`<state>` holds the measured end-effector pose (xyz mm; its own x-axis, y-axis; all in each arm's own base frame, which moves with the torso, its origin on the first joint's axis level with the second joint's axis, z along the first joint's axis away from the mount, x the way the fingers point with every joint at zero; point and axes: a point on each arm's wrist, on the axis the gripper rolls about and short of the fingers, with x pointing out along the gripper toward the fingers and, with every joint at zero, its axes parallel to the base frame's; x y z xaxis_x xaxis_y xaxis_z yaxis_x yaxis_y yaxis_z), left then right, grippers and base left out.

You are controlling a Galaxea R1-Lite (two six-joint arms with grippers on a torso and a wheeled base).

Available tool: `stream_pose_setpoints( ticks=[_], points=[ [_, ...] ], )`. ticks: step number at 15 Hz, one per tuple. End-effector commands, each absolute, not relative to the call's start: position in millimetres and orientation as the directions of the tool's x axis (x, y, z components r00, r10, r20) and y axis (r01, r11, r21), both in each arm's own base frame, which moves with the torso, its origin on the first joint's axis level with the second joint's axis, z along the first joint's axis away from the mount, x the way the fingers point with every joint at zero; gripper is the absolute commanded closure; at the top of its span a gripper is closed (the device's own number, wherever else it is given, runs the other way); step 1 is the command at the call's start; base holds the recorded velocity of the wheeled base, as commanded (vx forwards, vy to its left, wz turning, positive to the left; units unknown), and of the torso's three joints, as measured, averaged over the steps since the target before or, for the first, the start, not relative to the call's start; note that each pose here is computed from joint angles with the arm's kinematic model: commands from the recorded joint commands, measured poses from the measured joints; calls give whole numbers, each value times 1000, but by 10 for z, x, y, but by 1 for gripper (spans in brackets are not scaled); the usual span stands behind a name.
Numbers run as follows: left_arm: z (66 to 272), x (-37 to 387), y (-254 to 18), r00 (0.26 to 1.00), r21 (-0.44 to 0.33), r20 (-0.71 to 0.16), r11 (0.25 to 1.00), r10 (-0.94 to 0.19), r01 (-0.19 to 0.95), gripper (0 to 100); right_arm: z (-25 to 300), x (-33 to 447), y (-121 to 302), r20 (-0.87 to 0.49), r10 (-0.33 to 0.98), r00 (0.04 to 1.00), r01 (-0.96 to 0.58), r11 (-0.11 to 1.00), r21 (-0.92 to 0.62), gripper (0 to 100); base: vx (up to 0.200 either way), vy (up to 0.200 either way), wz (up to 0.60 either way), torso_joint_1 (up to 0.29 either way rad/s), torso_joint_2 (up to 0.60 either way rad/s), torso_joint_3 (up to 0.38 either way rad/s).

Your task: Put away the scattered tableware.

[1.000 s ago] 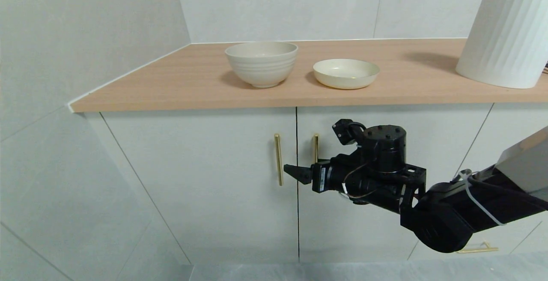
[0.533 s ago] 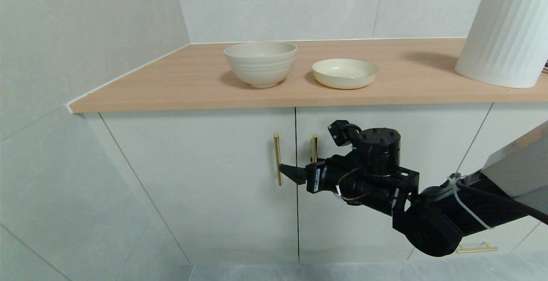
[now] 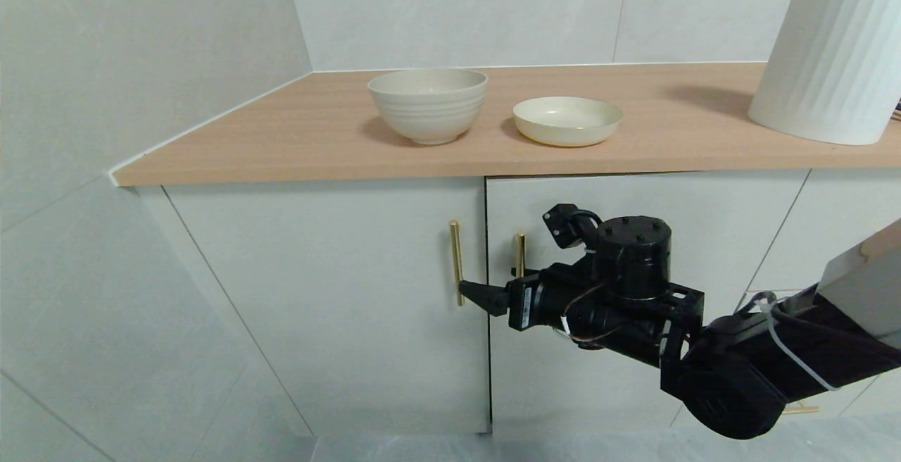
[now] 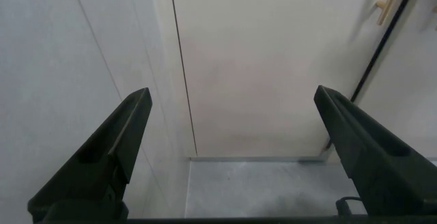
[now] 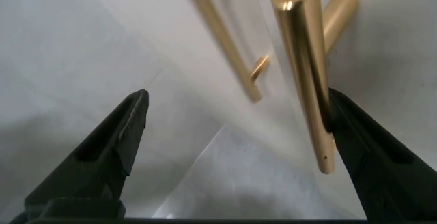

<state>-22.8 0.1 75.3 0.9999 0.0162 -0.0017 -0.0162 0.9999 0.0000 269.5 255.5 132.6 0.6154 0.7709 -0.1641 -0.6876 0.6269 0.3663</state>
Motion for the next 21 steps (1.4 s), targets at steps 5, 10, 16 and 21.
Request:
stream_pose_setpoints(
  ticks=[5, 10, 16, 21],
  points=[
    [754, -227, 1, 1000, -2, -3, 1000, 17, -17, 0, 1557, 2399, 2312, -147, 846, 512, -759, 526, 383, 0, 0, 0, 0, 0, 0, 0],
    [756, -228, 0, 1000, 9, 2, 1000, 14, -14, 0, 1522, 2262, 2193, -178, 857, 483, -764, 512, 393, 0, 0, 0, 0, 0, 0, 0],
    [1481, -272, -74, 938, -10, -75, 940, -340, 340, 0, 1566, 2133, 2131, -173, 866, 469, -773, 498, 393, 0, 0, 0, 0, 0, 0, 0],
    [2103, 783, -206, 701, -217, -364, 788, -614, 577, 0, 1516, 2081, 2177, -190, 873, 448, -779, 486, 396, 0, 0, 0, 0, 0, 0, 0]
  ],
)
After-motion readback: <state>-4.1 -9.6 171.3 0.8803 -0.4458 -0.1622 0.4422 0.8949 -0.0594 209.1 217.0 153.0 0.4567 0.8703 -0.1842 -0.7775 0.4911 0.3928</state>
